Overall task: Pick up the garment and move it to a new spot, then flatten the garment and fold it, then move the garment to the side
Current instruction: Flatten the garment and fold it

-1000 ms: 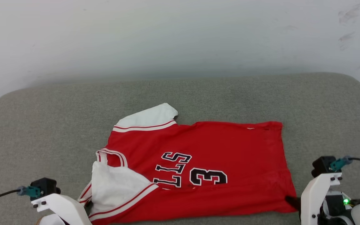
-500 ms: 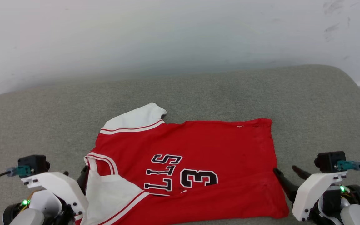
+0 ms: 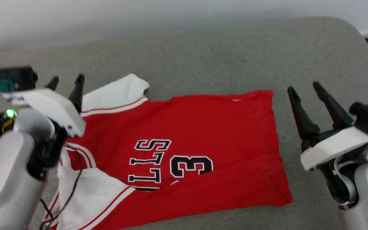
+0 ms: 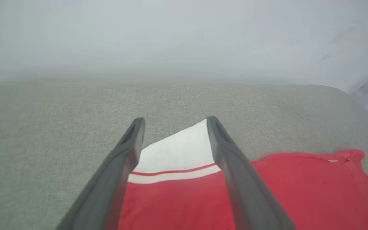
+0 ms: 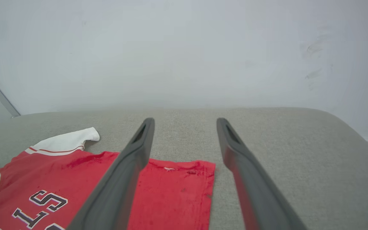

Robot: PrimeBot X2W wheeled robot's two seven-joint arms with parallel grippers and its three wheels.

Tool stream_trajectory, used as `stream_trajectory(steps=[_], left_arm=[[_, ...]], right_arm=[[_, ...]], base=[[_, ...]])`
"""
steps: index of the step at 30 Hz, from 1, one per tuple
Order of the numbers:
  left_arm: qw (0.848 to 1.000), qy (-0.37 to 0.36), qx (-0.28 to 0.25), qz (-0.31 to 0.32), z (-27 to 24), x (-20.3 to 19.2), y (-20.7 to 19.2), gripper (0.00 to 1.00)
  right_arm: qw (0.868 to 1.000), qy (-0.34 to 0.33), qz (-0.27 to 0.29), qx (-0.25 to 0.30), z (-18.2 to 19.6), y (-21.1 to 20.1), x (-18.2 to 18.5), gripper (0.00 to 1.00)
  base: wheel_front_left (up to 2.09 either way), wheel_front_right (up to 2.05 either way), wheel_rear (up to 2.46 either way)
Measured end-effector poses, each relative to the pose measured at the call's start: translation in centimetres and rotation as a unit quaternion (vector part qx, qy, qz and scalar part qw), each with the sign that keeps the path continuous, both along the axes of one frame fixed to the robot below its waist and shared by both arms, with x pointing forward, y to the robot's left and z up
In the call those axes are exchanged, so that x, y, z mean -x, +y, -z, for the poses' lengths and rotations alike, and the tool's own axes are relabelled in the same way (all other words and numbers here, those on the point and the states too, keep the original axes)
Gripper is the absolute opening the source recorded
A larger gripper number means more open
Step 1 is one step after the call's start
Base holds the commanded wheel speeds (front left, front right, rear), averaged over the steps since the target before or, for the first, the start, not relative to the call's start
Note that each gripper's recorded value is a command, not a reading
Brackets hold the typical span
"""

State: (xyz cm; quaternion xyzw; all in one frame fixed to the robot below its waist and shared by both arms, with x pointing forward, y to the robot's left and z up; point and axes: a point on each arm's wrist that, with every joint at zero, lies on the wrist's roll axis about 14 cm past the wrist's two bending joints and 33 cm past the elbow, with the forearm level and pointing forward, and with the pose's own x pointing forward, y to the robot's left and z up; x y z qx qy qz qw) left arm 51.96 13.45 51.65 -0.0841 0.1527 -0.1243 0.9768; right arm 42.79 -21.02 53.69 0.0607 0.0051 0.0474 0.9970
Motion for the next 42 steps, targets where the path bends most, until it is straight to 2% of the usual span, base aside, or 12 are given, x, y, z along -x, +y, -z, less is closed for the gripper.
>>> stream_trajectory(steps=[4,9,17,25,26,27,28,32,37,42], left_arm=[[0.998,0.03,0.007,0.046,1.0,-3.5,-2.4,1.0],[0.987,0.117,-0.013,0.11,3.9,-6.8,-4.6,1.0],[0.944,0.277,-0.08,0.162,10.0,-8.4,-5.9,1.0],[0.899,0.39,-0.126,0.155,15.3,-8.1,-5.3,1.0],[0.895,0.401,-0.127,0.152,15.6,-8.0,-5.3,0.6],[0.89,0.411,-0.126,0.15,15.8,-7.9,-5.3,0.38],[0.887,0.419,-0.122,0.151,16.0,-7.7,-5.5,0.0],[0.886,0.423,-0.114,0.149,16.3,-7.4,-5.5,0.0],[0.903,0.383,-0.119,0.155,15.4,-7.4,-5.7,0.0],[0.923,0.332,-0.112,0.157,13.3,-7.7,-5.8,0.0]], right_arm=[[1.0,0.0,0.008,0.002,0.6,-0.4,-1.4,1.0],[0.999,0.029,0.021,0.0,3.1,-0.9,-2.0,1.0],[0.997,0.061,0.046,0.0,5.7,-2.2,-1.8,1.0],[0.995,0.081,0.065,-0.007,7.7,-3.1,-1.5,1.0],[0.994,0.083,0.067,-0.006,7.9,-3.3,-1.4,1.0],[0.994,0.084,0.069,-0.006,8.0,-3.4,-1.4,1.0],[0.994,0.084,0.07,-0.006,8.0,-3.5,-1.4,1.0],[0.994,0.083,0.073,-0.014,8.0,-3.7,-1.5,1.0],[0.992,0.097,0.073,-0.037,8.2,-4.0,-1.8,1.0],[0.983,0.159,0.058,-0.065,9.7,-4.2,-2.6,1.0]], base=[[0.0,0.0,0.0],[0.0,0.0,0.0],[0.0,0.0,0.0],[0.0,0.0,0.0],[0.0,0.0,0.0],[0.0,0.0,0.0],[0.0,0.0,0.0],[0.0,0.0,0.0],[0.0,0.0,0.0],[0.0,0.0,0.0]])
